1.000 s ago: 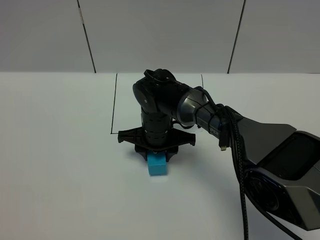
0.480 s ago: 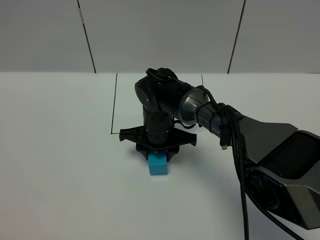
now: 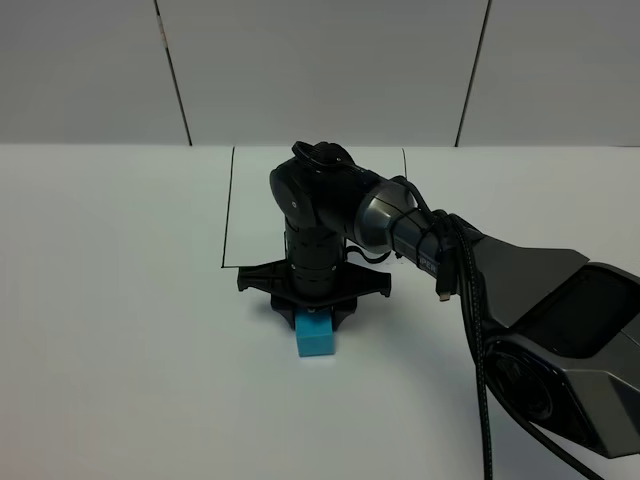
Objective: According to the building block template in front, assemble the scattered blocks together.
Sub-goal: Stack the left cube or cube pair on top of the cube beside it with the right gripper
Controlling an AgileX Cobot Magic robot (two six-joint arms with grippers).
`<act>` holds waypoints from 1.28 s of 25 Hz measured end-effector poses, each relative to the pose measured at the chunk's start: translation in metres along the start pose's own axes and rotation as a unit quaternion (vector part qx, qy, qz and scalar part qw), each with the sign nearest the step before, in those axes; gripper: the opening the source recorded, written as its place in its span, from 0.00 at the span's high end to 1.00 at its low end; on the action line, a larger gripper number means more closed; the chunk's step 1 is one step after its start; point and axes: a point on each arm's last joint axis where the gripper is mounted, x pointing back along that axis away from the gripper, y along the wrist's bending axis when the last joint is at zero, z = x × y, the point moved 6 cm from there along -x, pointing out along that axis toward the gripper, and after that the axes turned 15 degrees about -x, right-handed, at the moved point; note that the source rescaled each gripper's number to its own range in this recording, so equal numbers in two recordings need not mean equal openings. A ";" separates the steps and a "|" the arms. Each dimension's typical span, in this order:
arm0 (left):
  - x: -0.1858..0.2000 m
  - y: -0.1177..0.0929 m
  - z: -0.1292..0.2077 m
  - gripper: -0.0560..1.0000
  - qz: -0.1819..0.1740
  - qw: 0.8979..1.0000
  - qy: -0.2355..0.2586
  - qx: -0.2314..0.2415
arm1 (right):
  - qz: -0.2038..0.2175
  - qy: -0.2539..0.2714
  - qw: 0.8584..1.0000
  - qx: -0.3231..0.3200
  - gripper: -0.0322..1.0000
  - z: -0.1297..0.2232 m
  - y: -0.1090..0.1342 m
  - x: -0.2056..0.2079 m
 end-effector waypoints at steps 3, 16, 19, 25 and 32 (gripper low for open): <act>0.000 0.000 0.000 0.57 0.000 1.000 0.000 0.000 | 0.003 0.002 1.000 -0.002 0.95 0.001 -0.001 -0.004; 0.000 0.000 0.000 0.57 0.000 1.000 0.000 0.000 | 0.000 0.000 1.000 0.000 0.00 -0.001 0.001 -0.002; 0.000 0.000 0.000 0.57 0.000 1.000 0.000 0.000 | -0.018 -0.004 1.000 0.001 0.00 -0.004 0.007 0.007; 0.000 0.000 0.000 0.57 0.000 1.000 0.000 0.000 | -0.063 -0.039 0.997 0.002 0.00 -0.015 0.015 0.056; 0.000 0.000 0.000 0.57 0.000 1.000 0.000 0.000 | -0.104 -0.108 0.989 0.001 0.00 -0.065 -0.029 0.138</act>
